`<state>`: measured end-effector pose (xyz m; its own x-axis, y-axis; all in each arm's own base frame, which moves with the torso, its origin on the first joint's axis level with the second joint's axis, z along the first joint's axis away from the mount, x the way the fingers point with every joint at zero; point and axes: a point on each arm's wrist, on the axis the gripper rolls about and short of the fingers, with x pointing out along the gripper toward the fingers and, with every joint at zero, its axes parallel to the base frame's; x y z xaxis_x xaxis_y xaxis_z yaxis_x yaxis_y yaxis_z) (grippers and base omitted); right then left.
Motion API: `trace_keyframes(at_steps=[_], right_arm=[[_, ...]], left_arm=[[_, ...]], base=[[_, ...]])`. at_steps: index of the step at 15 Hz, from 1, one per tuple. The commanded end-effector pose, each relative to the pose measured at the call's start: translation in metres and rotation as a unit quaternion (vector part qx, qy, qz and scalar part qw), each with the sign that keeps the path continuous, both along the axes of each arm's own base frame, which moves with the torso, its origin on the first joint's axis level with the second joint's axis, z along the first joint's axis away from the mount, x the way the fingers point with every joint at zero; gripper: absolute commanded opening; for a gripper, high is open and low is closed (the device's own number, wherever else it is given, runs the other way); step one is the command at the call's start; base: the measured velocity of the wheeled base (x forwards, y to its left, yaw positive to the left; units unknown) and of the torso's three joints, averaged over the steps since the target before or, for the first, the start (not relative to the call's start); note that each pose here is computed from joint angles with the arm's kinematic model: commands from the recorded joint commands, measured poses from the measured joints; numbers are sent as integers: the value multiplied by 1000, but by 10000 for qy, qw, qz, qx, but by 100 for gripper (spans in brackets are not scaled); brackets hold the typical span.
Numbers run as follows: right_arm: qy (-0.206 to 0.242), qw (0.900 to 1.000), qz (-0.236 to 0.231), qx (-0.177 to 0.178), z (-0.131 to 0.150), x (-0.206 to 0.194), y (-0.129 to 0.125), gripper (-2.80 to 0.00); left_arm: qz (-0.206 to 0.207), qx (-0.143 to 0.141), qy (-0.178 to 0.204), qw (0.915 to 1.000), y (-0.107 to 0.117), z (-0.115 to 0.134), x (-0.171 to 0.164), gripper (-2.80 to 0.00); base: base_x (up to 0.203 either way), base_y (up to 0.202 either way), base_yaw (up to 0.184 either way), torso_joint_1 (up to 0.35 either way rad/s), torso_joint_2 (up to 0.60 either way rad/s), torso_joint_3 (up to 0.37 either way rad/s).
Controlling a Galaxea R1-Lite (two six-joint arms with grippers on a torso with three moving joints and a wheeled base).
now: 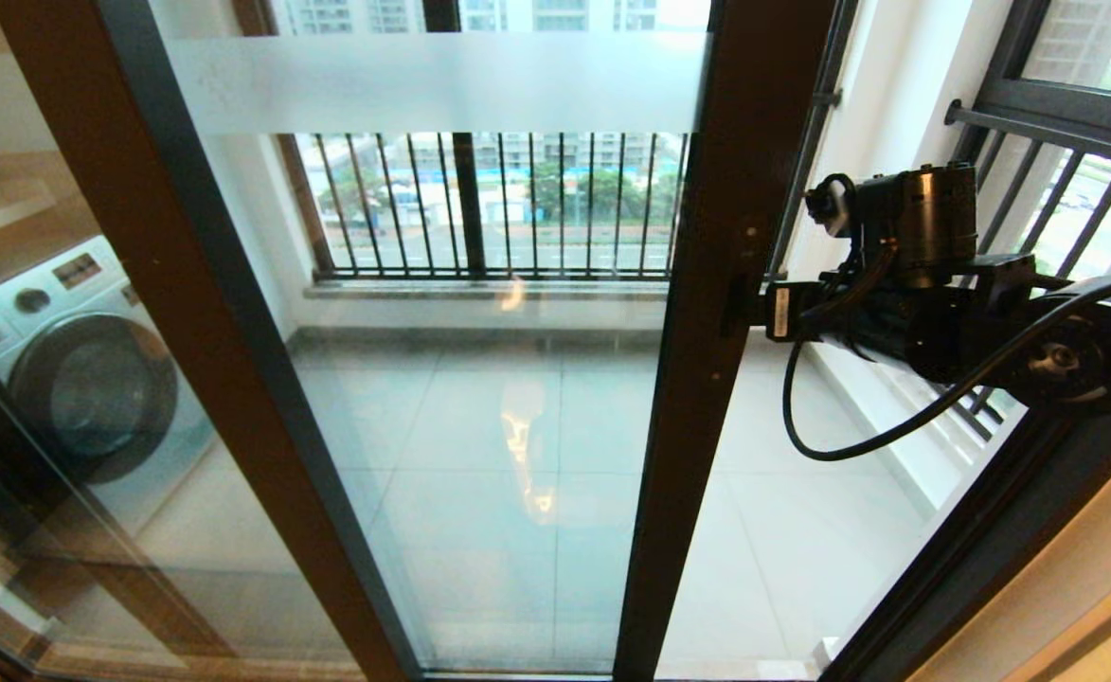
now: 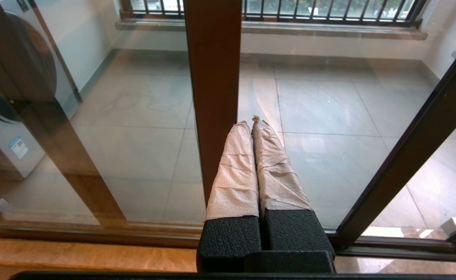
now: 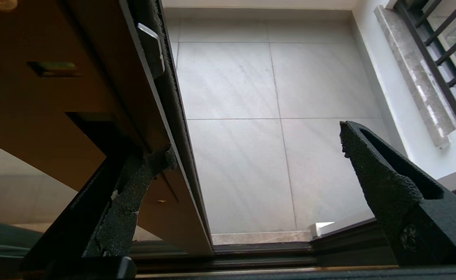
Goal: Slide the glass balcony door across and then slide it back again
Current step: Close the slid door
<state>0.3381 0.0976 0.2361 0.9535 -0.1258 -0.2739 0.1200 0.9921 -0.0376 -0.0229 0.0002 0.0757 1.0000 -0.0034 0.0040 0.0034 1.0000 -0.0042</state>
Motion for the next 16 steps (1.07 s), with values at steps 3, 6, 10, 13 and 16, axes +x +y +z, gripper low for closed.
trace_keyframes(at_steps=[3,6,10,13,16], right_arm=[[-41,9999,-125,-16,1,3,-7,0],[-40,9998,-202,-15,1,4,-12,0],[-41,9995,-326,-14,1,5,-21,0],[-29,9993,-372,-11,1,3,-25,0],[-123,9994,-312,25,9,-11,-26,0]], left_arm=[[-4,-2,5,10000,0,0,0,-280],[2,-2,-3,10000,0,0,0,-280],[-4,-2,4,10000,0,0,0,-280],[2,-2,5,10000,0,0,0,-280],[2,-2,0,10000,0,0,0,-280]], base=[[0,0,0,0,0,0],[0,0,0,0,0,0],[0,0,0,0,0,0],[0,0,0,0,0,0],[0,0,0,0,0,0]])
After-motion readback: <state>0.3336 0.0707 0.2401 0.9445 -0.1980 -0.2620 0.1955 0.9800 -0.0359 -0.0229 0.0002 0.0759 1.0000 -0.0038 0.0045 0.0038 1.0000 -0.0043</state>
